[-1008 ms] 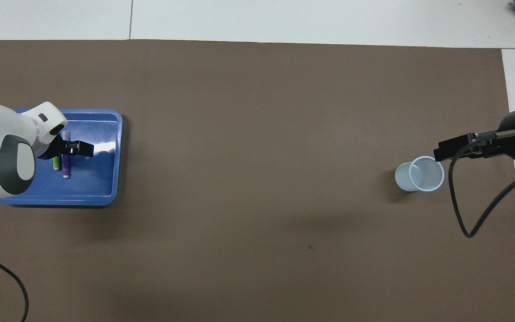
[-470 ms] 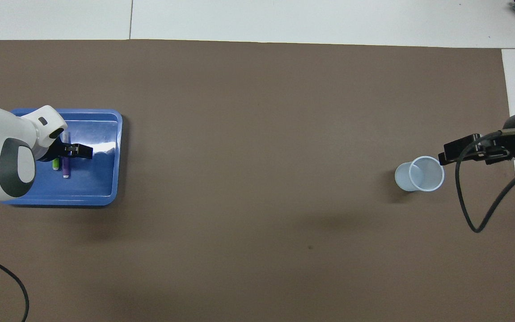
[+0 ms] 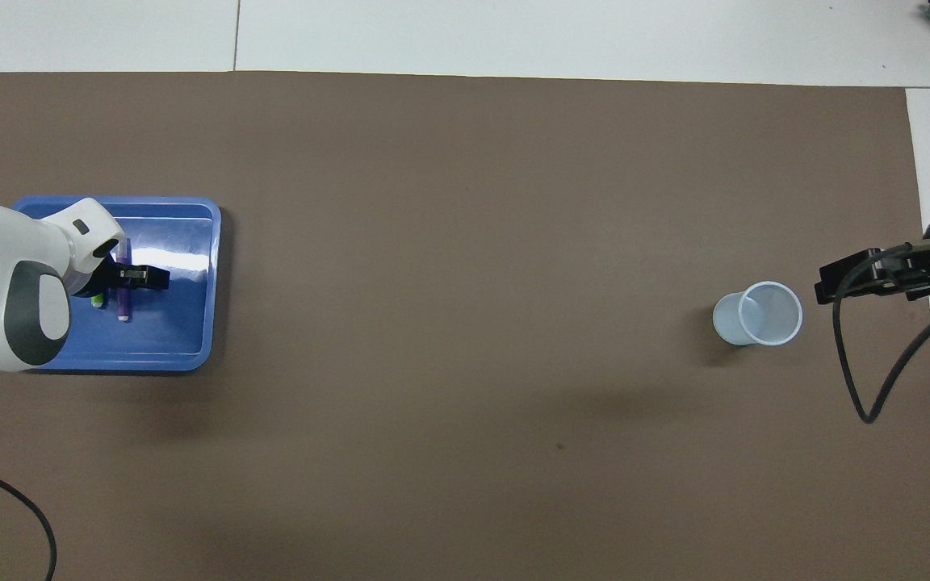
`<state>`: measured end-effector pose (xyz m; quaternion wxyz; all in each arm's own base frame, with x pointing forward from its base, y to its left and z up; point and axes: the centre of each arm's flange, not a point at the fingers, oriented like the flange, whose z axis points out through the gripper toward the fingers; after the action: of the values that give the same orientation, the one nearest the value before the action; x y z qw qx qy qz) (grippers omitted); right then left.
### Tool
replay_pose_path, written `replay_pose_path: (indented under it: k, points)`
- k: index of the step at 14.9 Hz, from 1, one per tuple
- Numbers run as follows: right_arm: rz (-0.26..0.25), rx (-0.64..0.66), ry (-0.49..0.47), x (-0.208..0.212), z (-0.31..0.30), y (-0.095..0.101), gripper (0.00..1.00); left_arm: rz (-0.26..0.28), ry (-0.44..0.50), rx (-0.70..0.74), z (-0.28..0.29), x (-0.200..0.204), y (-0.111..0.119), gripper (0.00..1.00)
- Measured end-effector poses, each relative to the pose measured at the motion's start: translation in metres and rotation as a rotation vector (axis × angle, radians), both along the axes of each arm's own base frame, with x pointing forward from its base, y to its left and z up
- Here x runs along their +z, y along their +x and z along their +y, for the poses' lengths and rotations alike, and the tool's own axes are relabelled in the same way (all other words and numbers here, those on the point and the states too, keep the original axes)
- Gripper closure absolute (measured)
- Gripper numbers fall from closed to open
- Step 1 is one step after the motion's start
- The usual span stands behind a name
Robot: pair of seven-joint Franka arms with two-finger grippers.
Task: Transfer and insert pens with both arms
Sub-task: 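Reach the left gripper down to the purple pen in the tray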
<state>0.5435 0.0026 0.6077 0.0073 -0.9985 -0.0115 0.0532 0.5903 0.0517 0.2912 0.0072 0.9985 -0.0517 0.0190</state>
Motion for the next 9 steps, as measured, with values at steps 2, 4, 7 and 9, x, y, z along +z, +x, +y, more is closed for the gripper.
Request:
replay_pose_path:
  k: [2, 4, 7, 9]
  points:
    - [-0.004, 0.009, -0.002, 0.002, -0.005, 0.0, 0.0, 0.007, -0.001, 0.002, 0.001, 0.002, 0.0, 0.55]
    - [-0.008, 0.018, -0.003, 0.004, -0.008, -0.001, 0.0, 0.021, -0.003, 0.004, 0.002, 0.002, -0.001, 0.79]
    - [-0.011, 0.033, -0.003, 0.005, -0.002, 0.0, 0.0, 0.04, -0.005, 0.017, 0.002, 0.003, -0.001, 0.91]
    - [-0.013, 0.052, 0.002, 0.006, 0.009, 0.0, 0.0, 0.076, -0.01, 0.026, 0.002, 0.01, 0.001, 0.91]
